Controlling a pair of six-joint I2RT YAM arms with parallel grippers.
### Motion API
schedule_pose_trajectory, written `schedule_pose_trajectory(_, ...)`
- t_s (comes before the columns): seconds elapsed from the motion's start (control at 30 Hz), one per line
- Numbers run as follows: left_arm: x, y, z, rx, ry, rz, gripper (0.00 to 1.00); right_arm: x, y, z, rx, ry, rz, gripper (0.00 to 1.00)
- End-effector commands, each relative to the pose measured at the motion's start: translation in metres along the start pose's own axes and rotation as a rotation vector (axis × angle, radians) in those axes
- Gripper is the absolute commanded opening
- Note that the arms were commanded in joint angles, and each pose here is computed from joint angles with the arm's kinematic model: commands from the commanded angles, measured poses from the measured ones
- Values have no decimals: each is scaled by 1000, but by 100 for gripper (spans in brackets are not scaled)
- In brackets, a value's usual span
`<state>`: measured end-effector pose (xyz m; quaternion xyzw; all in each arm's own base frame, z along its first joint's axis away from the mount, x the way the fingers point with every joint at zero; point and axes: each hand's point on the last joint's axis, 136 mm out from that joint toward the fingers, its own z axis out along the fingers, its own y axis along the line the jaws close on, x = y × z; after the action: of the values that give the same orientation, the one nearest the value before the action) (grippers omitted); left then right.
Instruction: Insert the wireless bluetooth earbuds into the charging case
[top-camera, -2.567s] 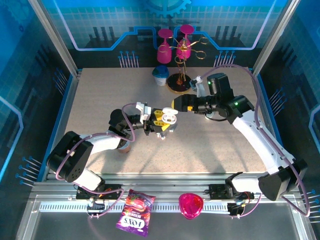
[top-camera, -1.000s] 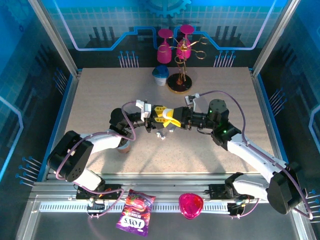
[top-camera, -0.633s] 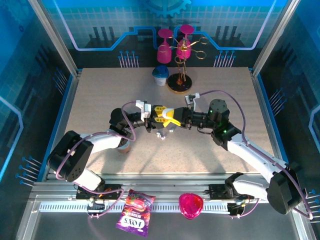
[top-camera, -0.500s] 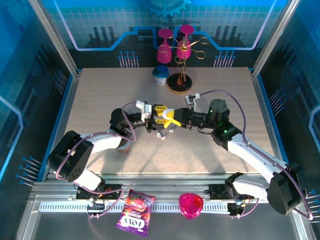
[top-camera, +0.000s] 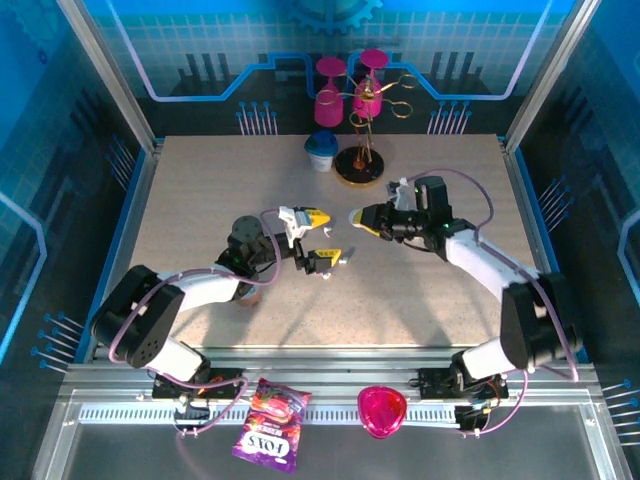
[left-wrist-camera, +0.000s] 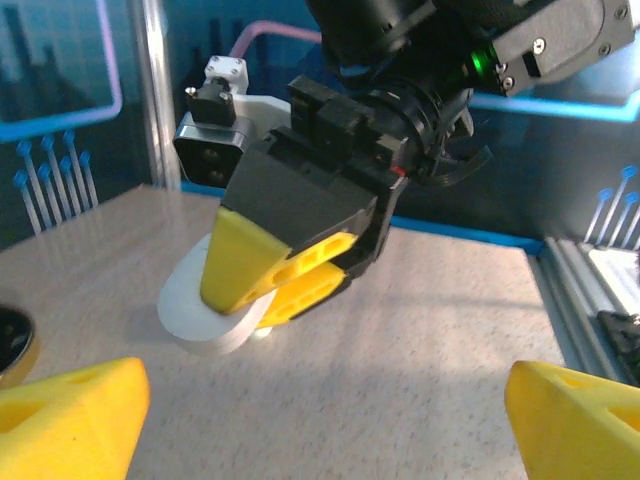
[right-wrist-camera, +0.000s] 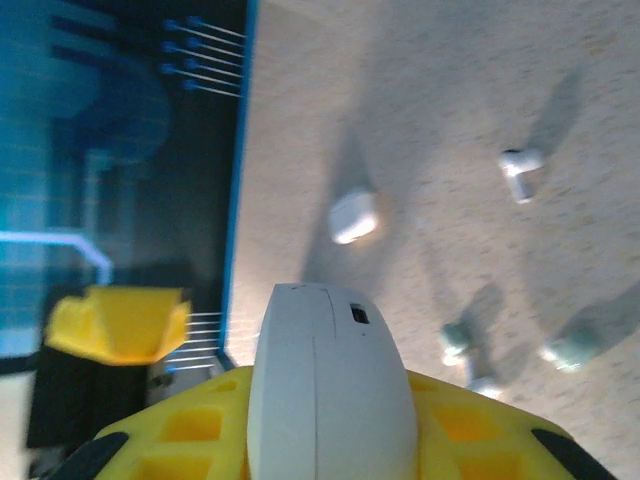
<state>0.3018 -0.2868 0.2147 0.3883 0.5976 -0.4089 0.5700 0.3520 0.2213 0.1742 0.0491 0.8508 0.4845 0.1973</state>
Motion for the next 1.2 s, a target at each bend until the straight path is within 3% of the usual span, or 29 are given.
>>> schedule_pose_trajectory(0.0, 32, 15, -9, -118, 146, -4, 94, -22, -28, 12, 135, -14, -56, 22)
schedule_pose_trajectory(0.27, 66, 18, -17, -178, 316, 5, 95, -61, -101, 49, 384, -71, -3, 21)
schedule_pose_trajectory(0.6, 73, 15, -11, -158, 350, 20, 100, -66, -147, 75, 506, -39, 12, 27)
schedule_pose_trajectory(0.93, 65, 13, -9, -153, 324, 14, 99, -67, -146, 42, 622, -43, -87, 55)
schedule_pose_trajectory(1.17, 62, 7, -6, -131, 297, 44, 99, -69, -141, -20, 807, -155, -215, 77)
